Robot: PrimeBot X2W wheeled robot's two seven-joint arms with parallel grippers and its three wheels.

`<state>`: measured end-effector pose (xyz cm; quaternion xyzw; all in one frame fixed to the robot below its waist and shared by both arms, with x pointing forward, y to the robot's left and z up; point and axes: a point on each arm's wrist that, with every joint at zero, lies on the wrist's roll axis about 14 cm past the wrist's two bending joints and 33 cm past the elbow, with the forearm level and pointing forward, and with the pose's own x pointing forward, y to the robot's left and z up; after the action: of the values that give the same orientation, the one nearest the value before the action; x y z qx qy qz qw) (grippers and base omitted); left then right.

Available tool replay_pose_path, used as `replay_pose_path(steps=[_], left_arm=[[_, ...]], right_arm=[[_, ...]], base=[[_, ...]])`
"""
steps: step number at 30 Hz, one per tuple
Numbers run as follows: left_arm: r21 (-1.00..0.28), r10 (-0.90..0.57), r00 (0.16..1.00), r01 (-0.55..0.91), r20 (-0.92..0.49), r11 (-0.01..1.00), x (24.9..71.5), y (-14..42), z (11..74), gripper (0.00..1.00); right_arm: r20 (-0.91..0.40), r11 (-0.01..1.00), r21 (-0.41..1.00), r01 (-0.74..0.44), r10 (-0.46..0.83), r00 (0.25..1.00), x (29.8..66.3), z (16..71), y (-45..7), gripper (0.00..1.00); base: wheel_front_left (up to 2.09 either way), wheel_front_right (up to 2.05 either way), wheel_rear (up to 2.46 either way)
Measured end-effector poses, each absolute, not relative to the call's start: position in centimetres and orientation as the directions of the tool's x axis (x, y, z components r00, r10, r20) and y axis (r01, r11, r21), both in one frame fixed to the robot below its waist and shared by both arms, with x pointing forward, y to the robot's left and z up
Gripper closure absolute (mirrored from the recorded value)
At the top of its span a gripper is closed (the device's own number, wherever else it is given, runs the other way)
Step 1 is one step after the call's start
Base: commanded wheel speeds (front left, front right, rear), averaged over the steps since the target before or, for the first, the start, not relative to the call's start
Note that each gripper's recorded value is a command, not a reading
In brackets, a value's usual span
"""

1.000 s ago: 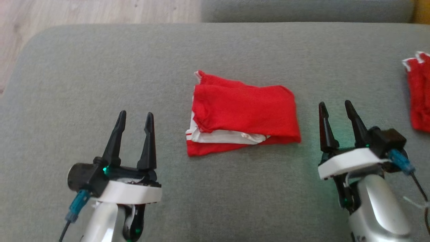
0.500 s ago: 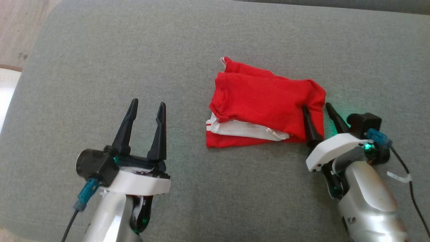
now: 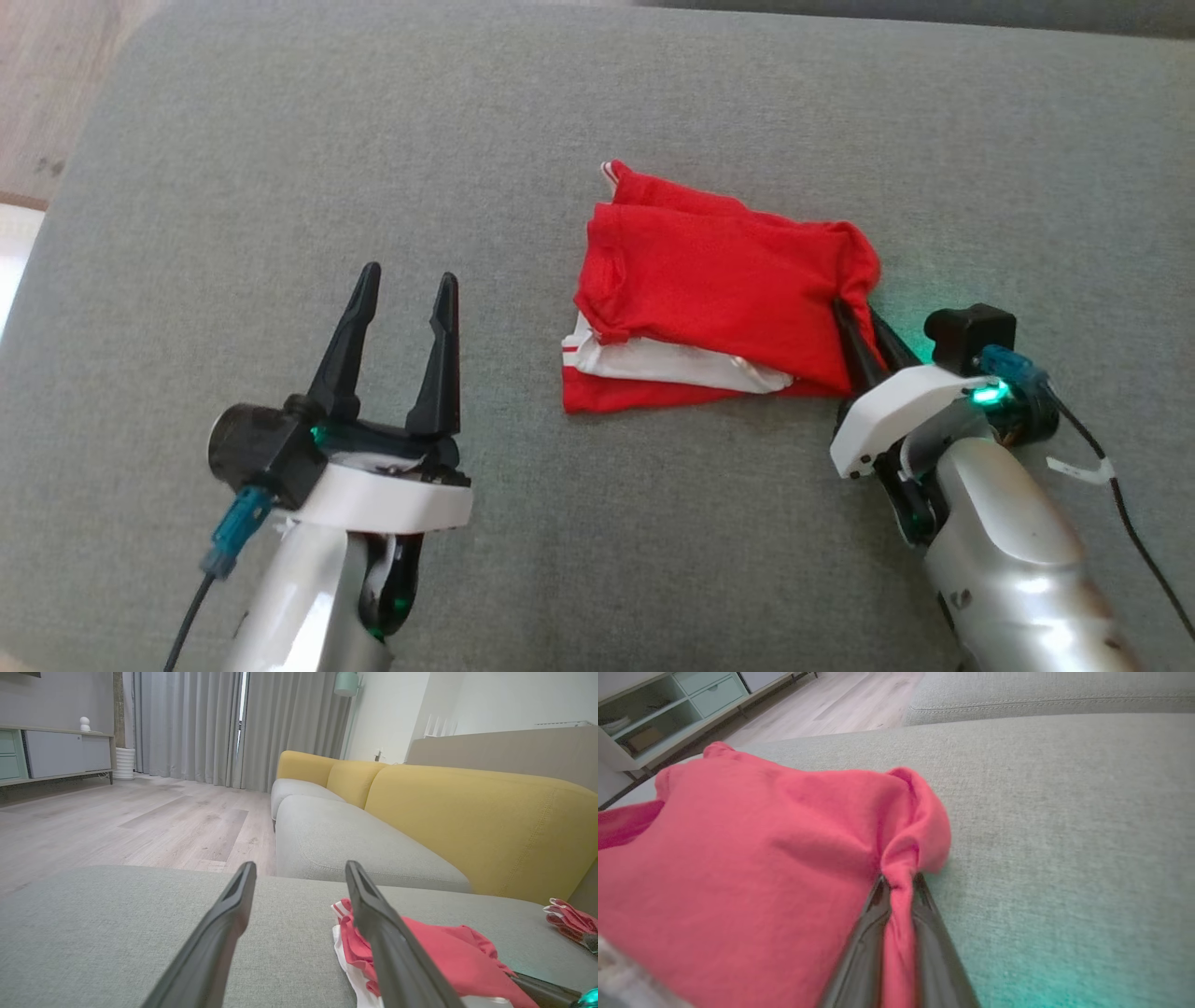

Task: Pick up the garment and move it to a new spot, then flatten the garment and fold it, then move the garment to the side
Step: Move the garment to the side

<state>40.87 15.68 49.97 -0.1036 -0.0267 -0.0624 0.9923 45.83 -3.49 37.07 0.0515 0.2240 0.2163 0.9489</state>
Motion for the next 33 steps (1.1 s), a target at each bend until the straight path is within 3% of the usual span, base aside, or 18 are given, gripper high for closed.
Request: replay_pose_path(steps=[7,15,24,33], left_arm=[[-0.205,-0.146,0.985,0.161,0.087,0.965,41.2,14.7,50.6,0.0],[-0.194,-0.243,0.962,0.265,0.127,0.945,41.9,11.2,51.7,0.0],[-0.196,-0.446,0.872,0.482,0.201,0.854,43.8,3.4,53.6,0.0],[-0.228,-0.546,0.815,0.579,0.196,0.782,45.5,-1.0,52.0,0.0]], right_arm=[[-0.375,0.918,0.105,-0.383,0.393,0.84,46.1,38.1,-5.3,1.0],[-0.331,0.92,-0.13,-0.37,0.311,0.891,46.9,40.6,-9.7,1.0],[-0.287,0.861,-0.449,-0.237,0.112,0.951,48.9,45.8,-22.2,1.0],[-0.297,0.795,-0.594,-0.125,-0.072,0.952,49.7,48.2,-32.0,1.0]], base=[[0.0,0.0,0.0],[0.0,0.0,0.0],[0.0,0.0,0.0],[0.0,0.0,0.0]])
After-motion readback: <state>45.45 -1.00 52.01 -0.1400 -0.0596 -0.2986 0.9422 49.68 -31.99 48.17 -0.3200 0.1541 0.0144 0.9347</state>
